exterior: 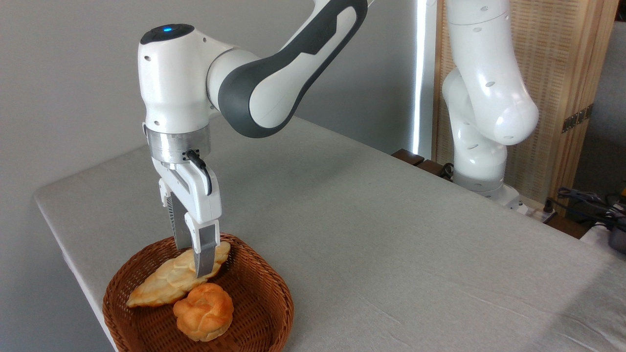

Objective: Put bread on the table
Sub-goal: 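Close the gripper on the edge of the long flat bread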

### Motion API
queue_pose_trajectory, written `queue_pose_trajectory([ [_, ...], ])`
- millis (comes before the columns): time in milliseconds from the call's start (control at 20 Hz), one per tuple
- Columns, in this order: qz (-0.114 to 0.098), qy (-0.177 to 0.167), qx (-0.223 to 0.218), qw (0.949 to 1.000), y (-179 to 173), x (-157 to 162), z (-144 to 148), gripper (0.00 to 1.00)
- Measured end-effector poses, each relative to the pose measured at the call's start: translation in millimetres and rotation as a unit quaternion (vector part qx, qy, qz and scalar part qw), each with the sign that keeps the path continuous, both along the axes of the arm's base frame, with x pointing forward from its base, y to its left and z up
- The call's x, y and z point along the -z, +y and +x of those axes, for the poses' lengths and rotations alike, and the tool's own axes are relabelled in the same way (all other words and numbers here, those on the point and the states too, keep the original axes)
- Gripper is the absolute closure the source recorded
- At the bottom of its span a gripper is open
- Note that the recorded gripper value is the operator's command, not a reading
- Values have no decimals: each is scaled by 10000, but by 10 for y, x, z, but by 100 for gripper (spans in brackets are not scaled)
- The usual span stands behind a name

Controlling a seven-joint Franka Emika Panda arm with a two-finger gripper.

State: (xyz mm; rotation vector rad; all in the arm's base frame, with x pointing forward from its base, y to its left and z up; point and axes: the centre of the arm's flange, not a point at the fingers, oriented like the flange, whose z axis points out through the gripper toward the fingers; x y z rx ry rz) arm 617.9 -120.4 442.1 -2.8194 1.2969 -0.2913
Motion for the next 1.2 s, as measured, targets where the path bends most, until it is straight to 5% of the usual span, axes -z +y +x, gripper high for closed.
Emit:
queue_pose_trajectory([
  [1200,65,9,255,9997,60,31,9,0],
])
